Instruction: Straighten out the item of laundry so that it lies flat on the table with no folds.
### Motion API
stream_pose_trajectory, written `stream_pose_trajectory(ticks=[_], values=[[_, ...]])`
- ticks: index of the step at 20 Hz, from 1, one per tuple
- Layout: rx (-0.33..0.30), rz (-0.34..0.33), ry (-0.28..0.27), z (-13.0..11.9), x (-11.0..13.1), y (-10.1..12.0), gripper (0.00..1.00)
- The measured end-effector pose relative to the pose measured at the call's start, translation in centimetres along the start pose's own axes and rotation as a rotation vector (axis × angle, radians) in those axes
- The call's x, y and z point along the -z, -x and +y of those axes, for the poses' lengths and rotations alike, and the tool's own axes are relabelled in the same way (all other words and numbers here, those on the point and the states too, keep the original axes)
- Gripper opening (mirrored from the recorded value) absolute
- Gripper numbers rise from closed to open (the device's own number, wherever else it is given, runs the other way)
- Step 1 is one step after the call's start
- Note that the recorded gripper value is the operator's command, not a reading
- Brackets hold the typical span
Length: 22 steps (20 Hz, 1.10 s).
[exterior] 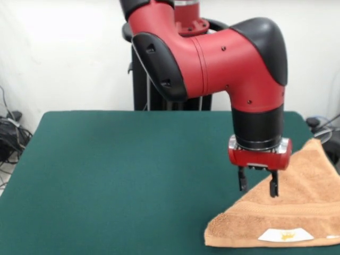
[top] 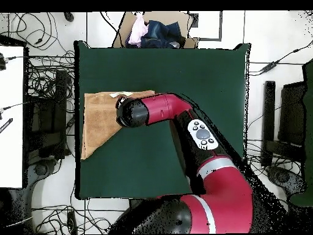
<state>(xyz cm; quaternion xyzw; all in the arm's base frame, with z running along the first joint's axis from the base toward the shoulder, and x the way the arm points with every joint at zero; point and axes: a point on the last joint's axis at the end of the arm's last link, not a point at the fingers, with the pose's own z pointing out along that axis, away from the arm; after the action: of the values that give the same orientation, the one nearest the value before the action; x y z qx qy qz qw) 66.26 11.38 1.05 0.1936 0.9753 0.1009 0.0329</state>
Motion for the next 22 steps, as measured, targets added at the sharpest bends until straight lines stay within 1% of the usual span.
stream_pose_trajectory(ticks=[6,9,10,15,22], values=[[0.041,0.036,-0.015,-0.1,-2.6,-2.3,1.00],[0.059,0.045,-0.020,-0.6,-3.7,-3.2,1.00],[0.067,0.049,-0.021,-1.1,-4.5,-3.6,1.00],[0.070,0.045,-0.015,-2.5,-5.7,-3.9,1.00],[0.048,0.051,0.006,-3.0,-5.8,-3.6,1.00]])
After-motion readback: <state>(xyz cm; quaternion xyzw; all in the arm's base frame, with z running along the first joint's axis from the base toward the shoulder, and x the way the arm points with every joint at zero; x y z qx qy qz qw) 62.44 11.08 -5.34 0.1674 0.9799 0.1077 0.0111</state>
